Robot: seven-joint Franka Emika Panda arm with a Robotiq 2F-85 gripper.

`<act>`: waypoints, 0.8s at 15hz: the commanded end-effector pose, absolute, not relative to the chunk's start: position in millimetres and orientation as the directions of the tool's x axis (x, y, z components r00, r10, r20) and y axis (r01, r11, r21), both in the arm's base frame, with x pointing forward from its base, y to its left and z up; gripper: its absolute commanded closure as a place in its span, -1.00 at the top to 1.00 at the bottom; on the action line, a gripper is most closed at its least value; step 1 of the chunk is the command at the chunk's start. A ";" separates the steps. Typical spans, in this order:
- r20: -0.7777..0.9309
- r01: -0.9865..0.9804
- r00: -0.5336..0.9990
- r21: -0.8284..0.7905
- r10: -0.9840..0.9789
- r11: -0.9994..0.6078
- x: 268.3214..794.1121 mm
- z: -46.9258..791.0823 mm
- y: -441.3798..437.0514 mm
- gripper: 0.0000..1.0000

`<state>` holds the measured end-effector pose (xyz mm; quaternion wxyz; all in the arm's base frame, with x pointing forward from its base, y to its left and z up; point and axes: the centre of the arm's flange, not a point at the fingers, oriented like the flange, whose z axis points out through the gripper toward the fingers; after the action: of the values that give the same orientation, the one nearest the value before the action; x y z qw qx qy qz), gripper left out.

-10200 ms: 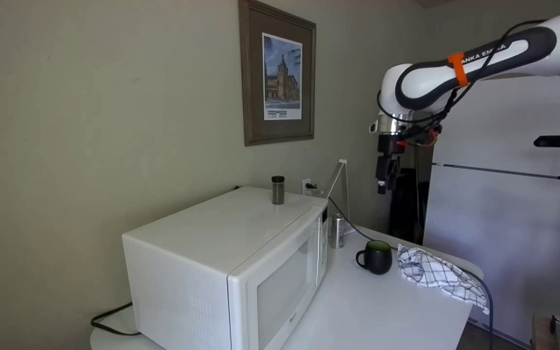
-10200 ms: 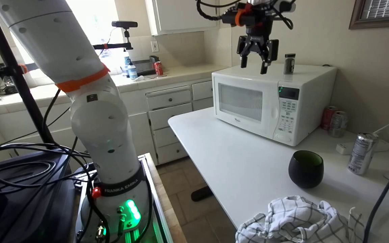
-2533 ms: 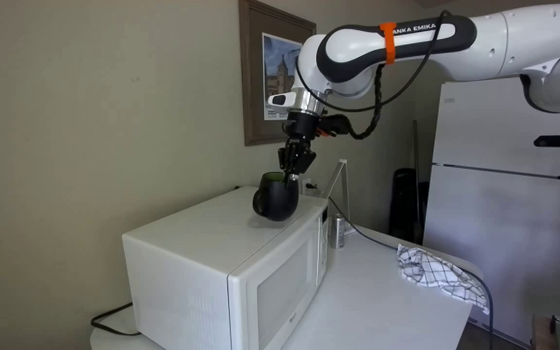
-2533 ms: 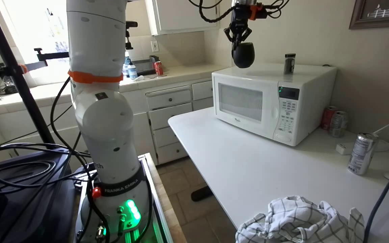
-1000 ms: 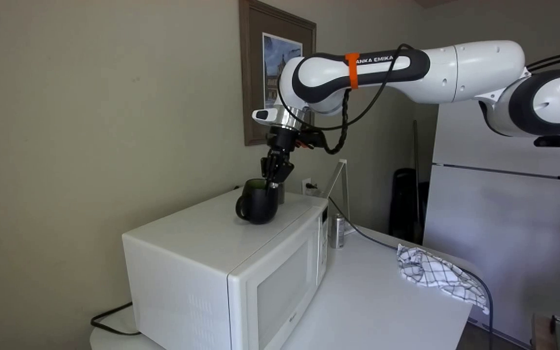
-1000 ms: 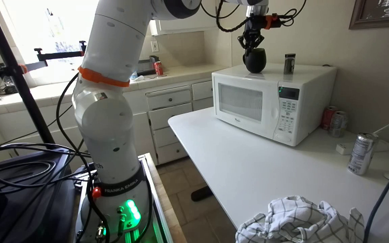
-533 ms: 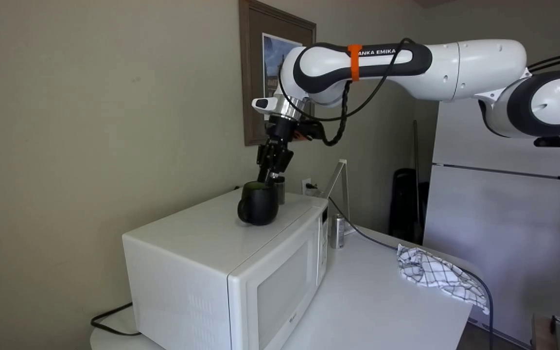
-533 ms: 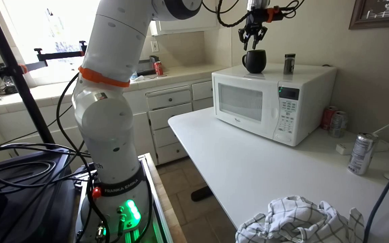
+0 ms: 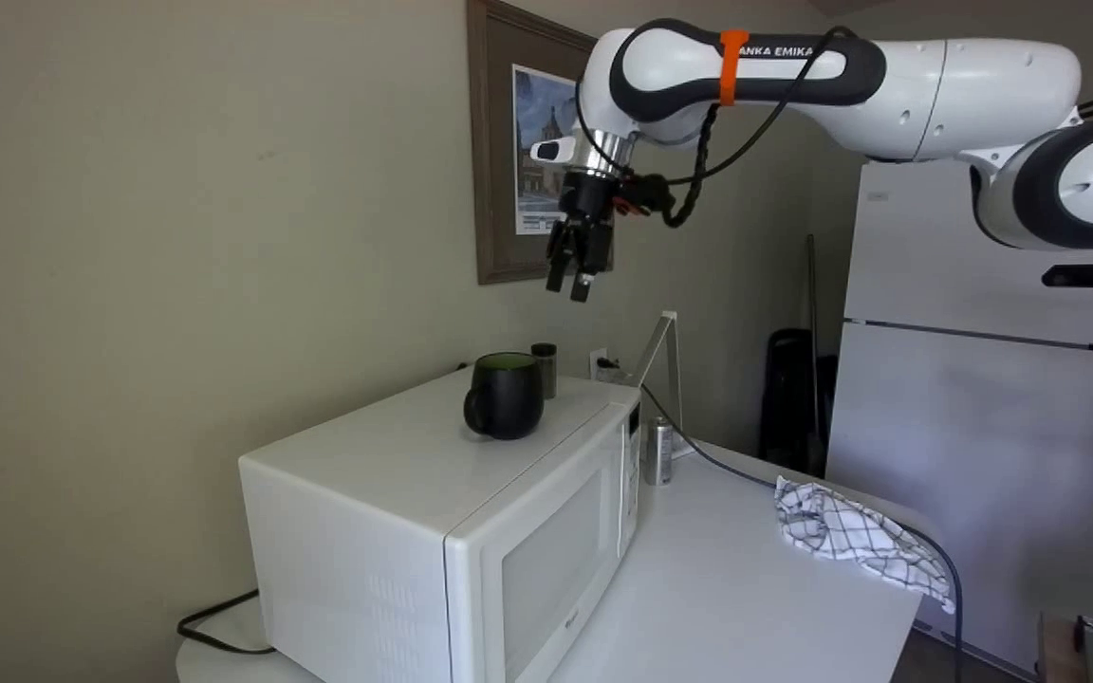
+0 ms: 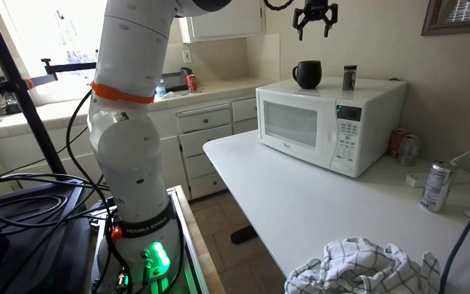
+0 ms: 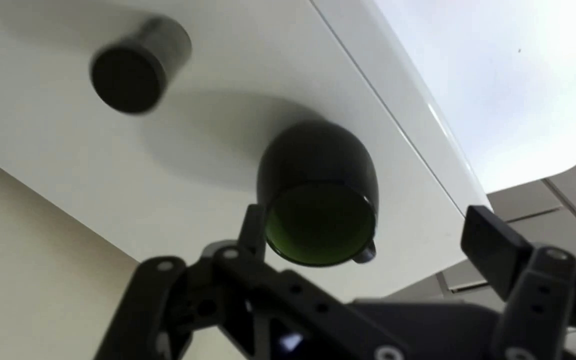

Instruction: Put the mug on top of the microwave

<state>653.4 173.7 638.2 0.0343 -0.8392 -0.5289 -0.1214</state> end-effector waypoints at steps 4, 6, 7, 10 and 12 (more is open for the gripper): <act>0.080 0.720 0.679 0.122 0.730 -0.683 551.7 683.7 61.1 1.00; 0.034 0.655 0.747 0.131 0.664 -0.744 520.9 690.3 35.4 1.00; 0.007 0.622 0.778 0.127 0.628 -0.772 504.7 691.1 24.7 1.00; -0.054 0.509 0.860 0.091 0.507 -0.856 458.4 678.3 1.4 1.00; -0.035 0.540 0.842 0.089 0.539 -0.837 494.6 701.2 3.0 1.00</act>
<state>493.7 2.6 701.0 -0.0475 -0.9588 -0.2801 0.0050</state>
